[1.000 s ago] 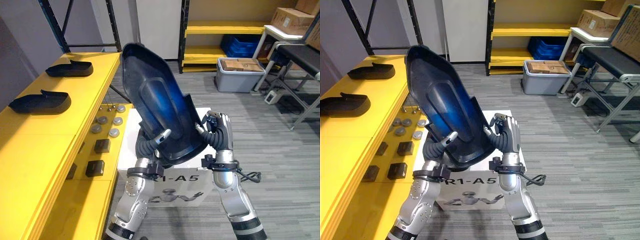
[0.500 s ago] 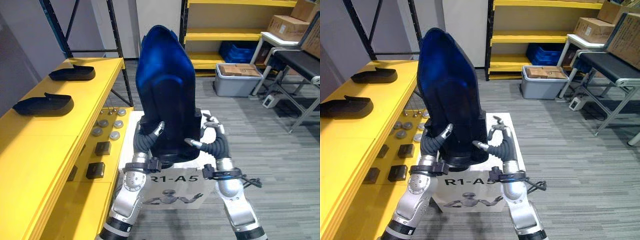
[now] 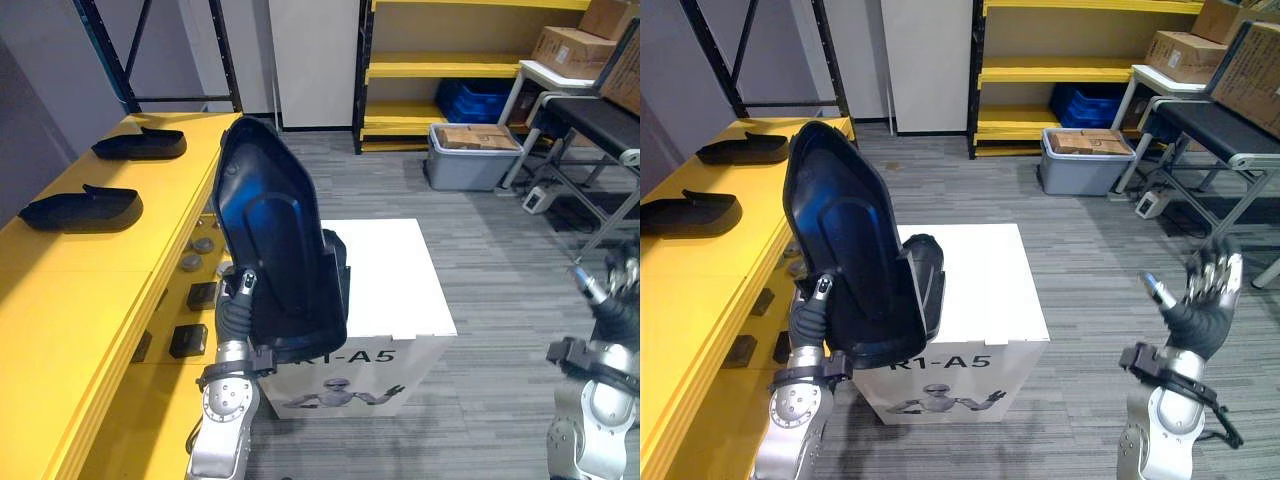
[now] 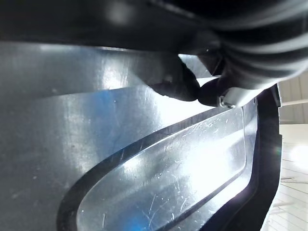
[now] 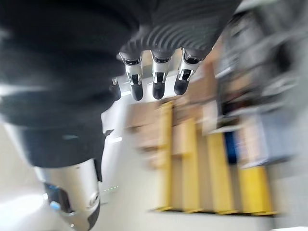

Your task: Walk over and take plastic housings, then place them on the shelf

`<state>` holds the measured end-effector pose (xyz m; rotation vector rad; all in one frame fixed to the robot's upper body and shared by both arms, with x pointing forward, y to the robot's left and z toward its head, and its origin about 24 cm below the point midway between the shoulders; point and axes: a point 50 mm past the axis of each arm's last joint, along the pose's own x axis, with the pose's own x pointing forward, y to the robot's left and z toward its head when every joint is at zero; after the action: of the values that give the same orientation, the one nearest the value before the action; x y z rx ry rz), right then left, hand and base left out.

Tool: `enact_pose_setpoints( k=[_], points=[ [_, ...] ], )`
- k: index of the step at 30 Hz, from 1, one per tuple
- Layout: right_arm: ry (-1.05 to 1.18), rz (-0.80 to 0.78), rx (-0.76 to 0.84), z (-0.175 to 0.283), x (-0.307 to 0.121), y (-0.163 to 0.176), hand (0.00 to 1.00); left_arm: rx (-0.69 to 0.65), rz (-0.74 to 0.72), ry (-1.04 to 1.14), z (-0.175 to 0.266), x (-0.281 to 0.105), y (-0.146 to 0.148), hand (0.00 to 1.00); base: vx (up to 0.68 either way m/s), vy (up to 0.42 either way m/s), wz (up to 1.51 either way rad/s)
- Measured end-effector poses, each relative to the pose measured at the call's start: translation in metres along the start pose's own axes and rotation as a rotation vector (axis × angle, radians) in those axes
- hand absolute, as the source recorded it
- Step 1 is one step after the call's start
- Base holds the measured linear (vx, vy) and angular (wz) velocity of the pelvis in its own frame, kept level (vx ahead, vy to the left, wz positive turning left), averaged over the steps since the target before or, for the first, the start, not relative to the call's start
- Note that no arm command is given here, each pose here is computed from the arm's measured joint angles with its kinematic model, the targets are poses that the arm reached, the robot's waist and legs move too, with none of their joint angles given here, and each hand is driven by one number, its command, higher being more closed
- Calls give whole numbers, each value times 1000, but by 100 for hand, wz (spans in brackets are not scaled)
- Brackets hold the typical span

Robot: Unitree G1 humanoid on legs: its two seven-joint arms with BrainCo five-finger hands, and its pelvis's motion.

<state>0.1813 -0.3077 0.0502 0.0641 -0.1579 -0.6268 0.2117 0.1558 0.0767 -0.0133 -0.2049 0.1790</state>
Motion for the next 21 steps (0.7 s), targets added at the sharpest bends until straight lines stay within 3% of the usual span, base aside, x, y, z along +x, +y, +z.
enact_pose_setpoints(
  k=[5,10,16,21],
  points=[
    [462,-136,-108,-88,-67,-36,0,-20,16,41,-2,-20,5,100,0,0,0],
    [829,-87,-106,-145,-131,-27,0,-62,24,19,6,-25,6,100,-7,-4,10],
    [1017,92,-126,-171,-167,9,0,-95,22,-39,18,-20,1,100,-46,-18,141],
    [1027,128,-158,-177,-152,16,0,-135,35,-59,21,-16,-3,100,137,66,180]
  ],
)
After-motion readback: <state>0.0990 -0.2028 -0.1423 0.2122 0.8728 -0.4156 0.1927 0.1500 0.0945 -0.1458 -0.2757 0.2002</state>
